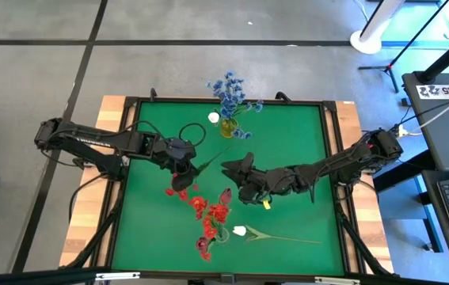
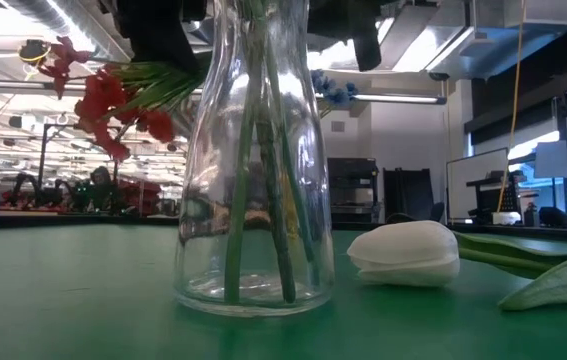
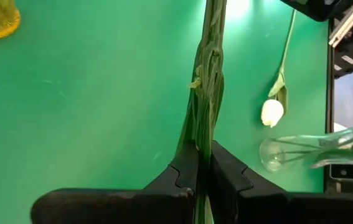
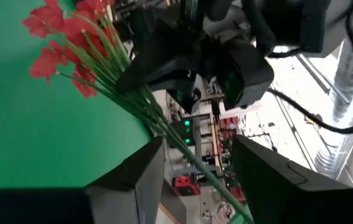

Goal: Sort flowers into vase by color
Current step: Put the red flowers into the transparent vase

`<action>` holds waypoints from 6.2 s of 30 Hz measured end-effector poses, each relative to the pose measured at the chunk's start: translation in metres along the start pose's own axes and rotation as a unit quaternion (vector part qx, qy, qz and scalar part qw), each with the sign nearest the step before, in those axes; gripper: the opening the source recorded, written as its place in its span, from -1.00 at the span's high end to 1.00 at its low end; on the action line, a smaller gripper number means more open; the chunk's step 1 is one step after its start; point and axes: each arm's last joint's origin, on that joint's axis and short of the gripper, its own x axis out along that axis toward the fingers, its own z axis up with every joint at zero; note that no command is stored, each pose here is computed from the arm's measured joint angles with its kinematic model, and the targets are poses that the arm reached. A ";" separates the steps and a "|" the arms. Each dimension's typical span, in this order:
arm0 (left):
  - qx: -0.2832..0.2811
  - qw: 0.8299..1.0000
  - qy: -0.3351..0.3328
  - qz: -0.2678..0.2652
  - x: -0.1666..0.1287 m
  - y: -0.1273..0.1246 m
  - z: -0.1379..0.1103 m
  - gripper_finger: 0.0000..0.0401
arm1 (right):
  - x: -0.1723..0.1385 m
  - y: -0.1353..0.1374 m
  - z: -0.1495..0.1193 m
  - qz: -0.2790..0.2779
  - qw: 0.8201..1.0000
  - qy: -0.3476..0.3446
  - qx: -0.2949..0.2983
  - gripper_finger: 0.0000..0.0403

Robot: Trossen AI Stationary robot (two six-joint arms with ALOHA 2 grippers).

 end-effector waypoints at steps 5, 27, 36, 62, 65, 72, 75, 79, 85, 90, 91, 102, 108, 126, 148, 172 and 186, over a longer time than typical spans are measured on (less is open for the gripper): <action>-0.004 1.000 -0.007 -0.021 0.000 -0.003 0.002 0.93 | 0.005 -0.002 -0.007 -0.003 1.000 0.016 0.001 0.08; 0.008 0.998 0.060 -0.032 0.032 -0.010 -0.007 0.93 | 0.007 0.003 -0.015 0.015 0.998 0.057 -0.006 0.64; 0.007 0.998 0.064 -0.025 0.030 -0.009 -0.008 0.93 | 0.006 0.008 -0.016 0.037 0.997 0.059 0.026 0.90; 0.008 0.997 0.058 -0.057 0.030 -0.013 -0.006 0.93 | 0.008 0.012 -0.024 0.068 0.995 0.064 0.026 0.57; 0.008 0.997 0.057 -0.057 0.030 -0.013 -0.006 0.93 | 0.008 0.012 -0.024 0.070 0.995 0.066 0.031 0.81; 0.009 0.998 0.051 -0.046 0.030 -0.012 -0.005 0.93 | 0.008 0.013 -0.024 0.069 0.995 0.069 0.035 0.89; 0.013 0.998 0.046 -0.038 0.029 -0.012 -0.005 0.86 | 0.008 0.013 -0.025 0.067 0.994 0.076 0.033 0.95; 0.021 0.999 0.029 -0.021 0.020 -0.010 -0.005 0.71 | 0.008 0.013 -0.025 0.061 0.994 0.088 0.033 0.94; 0.021 0.999 -0.017 -0.018 -0.005 -0.010 -0.002 0.44 | 0.008 0.013 -0.026 0.060 0.993 0.093 0.033 0.97; 0.019 0.996 -0.082 -0.012 -0.033 -0.008 0.001 0.23 | 0.008 0.014 -0.026 0.065 0.992 0.097 0.038 0.97; 0.020 0.995 -0.097 -0.013 -0.039 -0.008 0.002 0.19 | 0.008 0.014 -0.026 0.065 0.992 0.099 0.037 0.97; 0.044 0.965 -0.260 -0.002 -0.106 -0.012 -0.006 -0.01 | -0.005 -0.009 -0.029 0.009 0.973 0.127 0.191 0.97; 0.049 0.951 -0.304 0.007 -0.130 -0.014 -0.017 -0.01 | -0.032 -0.051 -0.030 -0.024 0.946 0.081 0.313 0.97; 0.070 0.939 -0.333 0.050 -0.144 -0.019 -0.031 -0.01 | -0.078 -0.090 -0.031 0.100 0.835 -0.137 0.523 0.97; 0.131 0.932 -0.334 0.055 -0.081 -0.075 -0.022 -0.01 | -0.098 0.028 -0.009 0.046 0.685 -0.386 0.617 0.97; 0.203 0.836 -0.504 -0.075 -0.023 -0.123 0.019 -0.01 | -0.050 0.012 0.016 0.048 0.700 -0.334 0.630 0.97; 0.206 0.820 -0.521 -0.118 -0.026 -0.125 0.021 -0.01 | -0.045 0.012 0.011 0.038 0.704 -0.310 0.638 0.97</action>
